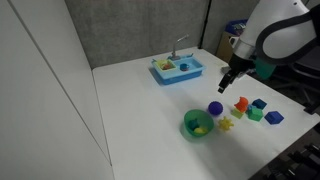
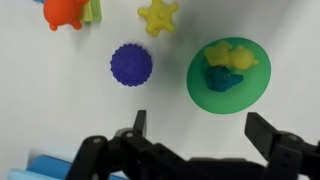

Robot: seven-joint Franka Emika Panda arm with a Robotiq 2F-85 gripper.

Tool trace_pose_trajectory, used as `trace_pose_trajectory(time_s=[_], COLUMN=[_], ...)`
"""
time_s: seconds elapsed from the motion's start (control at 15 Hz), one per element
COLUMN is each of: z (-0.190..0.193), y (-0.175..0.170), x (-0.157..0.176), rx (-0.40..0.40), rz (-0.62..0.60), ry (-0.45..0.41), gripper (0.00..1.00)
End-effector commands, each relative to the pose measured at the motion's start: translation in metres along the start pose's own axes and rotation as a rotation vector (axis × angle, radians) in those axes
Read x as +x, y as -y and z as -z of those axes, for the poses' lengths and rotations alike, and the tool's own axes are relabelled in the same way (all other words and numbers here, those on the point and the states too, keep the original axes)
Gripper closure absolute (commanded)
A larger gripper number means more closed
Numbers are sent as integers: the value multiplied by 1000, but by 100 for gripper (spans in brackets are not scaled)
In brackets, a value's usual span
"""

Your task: Put the green toy in the bowl

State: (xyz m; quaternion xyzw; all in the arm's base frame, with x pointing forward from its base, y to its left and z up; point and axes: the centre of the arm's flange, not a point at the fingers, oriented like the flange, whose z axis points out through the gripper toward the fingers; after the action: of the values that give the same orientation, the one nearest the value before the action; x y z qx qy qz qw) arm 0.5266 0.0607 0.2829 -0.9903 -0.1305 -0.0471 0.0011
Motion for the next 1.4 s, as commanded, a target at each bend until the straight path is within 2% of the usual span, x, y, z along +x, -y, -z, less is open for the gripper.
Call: trace_pose_trajectory(time_s=[0.0, 0.33, 0.6, 1.0, 1.2, 1.33], z=[40, 86, 130, 192, 202, 193], y=[-15, -17, -10, -3, 0, 0], x=[-45, -90, -112, -117, -117, -118], rx=[26, 40, 48, -1, -5, 14], rz=[-109, -179, -230, -341, -361, -338], ry=[43, 92, 129, 112, 97, 86], gripper=[0, 0, 0, 0, 0, 0])
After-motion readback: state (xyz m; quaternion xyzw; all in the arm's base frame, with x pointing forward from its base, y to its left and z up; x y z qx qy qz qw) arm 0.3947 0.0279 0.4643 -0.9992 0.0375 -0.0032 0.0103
